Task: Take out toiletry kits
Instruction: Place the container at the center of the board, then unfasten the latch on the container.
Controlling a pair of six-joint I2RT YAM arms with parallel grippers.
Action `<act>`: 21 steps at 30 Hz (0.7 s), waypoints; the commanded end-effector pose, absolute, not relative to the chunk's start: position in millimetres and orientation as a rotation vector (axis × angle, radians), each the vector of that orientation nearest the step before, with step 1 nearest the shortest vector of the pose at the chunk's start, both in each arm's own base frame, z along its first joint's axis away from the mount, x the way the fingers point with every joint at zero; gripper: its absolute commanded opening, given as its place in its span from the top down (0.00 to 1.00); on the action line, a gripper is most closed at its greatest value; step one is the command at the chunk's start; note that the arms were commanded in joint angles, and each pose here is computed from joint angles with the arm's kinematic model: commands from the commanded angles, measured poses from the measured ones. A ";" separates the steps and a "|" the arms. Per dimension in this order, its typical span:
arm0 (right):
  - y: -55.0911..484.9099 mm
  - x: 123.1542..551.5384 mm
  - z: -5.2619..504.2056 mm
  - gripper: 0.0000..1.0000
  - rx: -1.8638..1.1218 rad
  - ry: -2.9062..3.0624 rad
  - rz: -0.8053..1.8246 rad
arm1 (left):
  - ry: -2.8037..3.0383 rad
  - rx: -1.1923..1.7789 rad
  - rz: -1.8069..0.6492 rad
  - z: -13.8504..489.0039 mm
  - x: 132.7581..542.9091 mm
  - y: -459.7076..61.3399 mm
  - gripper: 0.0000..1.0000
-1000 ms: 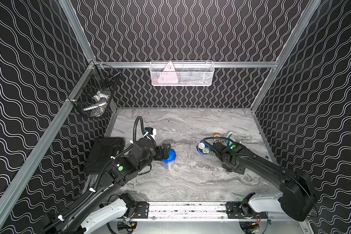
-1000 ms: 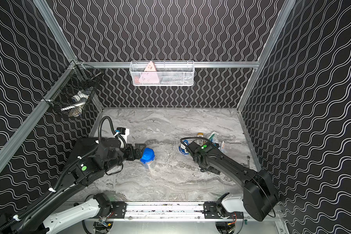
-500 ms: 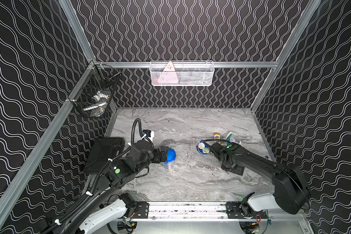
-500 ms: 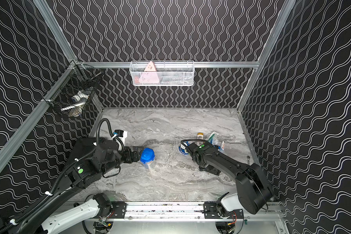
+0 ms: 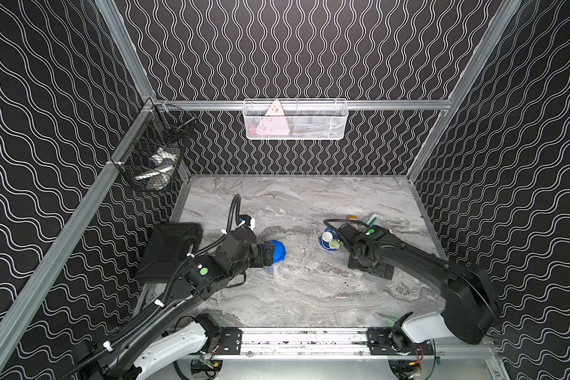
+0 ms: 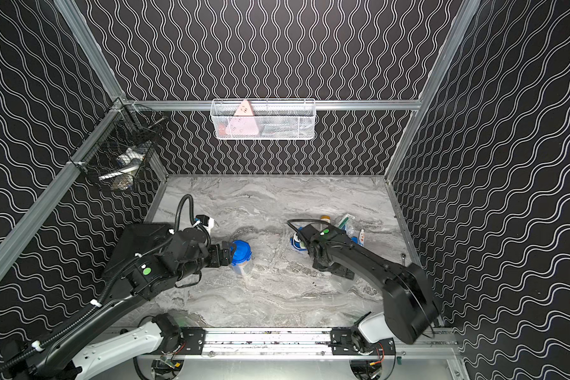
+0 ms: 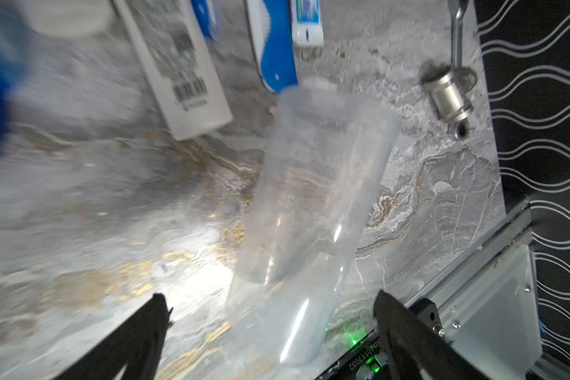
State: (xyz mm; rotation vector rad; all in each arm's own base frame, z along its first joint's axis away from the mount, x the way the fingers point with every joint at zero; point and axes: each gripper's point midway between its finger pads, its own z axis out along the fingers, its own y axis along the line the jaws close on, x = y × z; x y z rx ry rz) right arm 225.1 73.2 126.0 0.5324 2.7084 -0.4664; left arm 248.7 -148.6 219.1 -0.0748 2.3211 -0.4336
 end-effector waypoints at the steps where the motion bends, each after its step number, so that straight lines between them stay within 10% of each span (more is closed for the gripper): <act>1: 76.5 228.6 181.9 0.01 0.459 2.628 -0.401 | 2.347 -0.081 -0.361 222.8 259.7 -148.7 0.05; 11: 241.0 232.4 288.0 0.02 0.076 2.101 1.043 | 2.575 -0.042 -0.372 186.4 273.8 -158.6 0.11; 21: 302.4 209.2 263.8 0.32 -0.102 1.925 1.658 | 2.632 -0.121 -0.548 162.5 266.0 -158.9 0.14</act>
